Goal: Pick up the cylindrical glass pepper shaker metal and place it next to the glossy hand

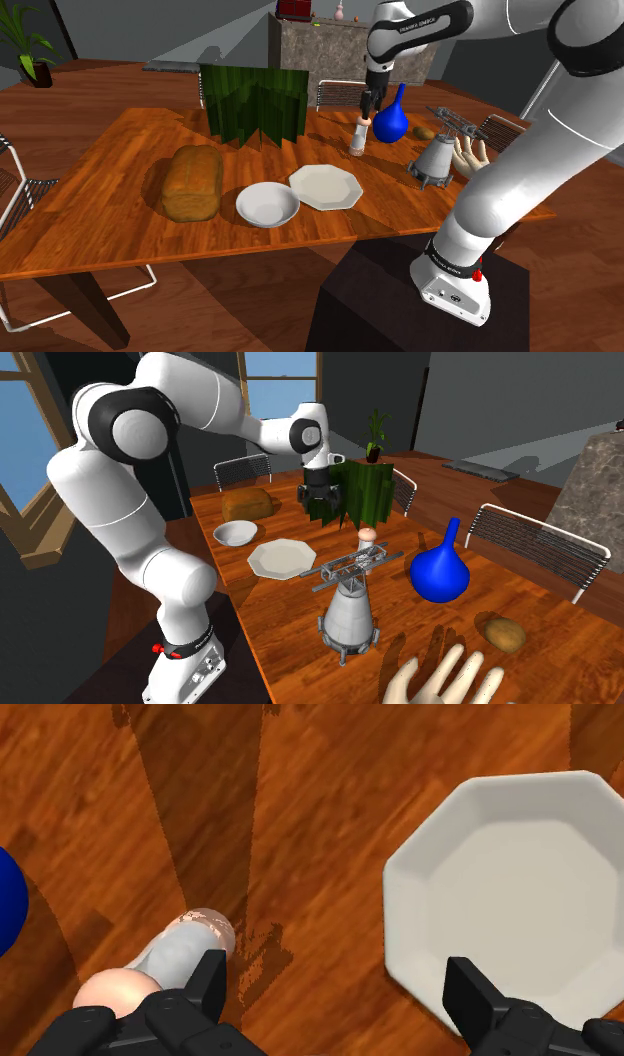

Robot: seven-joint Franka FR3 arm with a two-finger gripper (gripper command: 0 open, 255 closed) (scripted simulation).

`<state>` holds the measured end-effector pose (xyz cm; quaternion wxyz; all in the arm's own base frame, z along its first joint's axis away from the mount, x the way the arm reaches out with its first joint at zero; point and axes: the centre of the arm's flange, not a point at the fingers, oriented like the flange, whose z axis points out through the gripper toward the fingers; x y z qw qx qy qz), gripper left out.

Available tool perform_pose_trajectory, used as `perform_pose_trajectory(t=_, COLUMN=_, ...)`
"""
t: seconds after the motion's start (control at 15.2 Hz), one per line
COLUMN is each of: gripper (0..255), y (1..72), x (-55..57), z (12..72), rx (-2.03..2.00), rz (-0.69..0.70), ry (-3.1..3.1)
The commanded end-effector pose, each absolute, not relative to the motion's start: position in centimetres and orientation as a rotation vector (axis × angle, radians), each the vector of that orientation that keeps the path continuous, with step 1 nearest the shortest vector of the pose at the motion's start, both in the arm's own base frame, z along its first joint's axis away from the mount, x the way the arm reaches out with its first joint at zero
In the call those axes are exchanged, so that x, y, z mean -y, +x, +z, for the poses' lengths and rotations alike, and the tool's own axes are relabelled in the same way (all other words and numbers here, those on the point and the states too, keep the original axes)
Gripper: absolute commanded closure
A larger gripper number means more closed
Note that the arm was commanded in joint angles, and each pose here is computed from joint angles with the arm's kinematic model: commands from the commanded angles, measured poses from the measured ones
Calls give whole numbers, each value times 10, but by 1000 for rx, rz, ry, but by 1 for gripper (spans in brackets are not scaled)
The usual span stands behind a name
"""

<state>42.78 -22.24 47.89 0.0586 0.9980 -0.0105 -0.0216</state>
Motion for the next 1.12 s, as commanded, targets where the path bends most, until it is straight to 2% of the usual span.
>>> perform_pose_trajectory(t=0.0, gripper=0, y=440, x=246, z=471, rx=47, rz=-57, ry=3017)
perform_pose_trajectory(t=0.73, gripper=0, y=492, x=364, z=418, rx=127, rz=-19, ry=2991)
perform_pose_trajectory(t=1.06, gripper=0, y=492, x=368, z=392, rx=127, rz=-19, ry=2991)
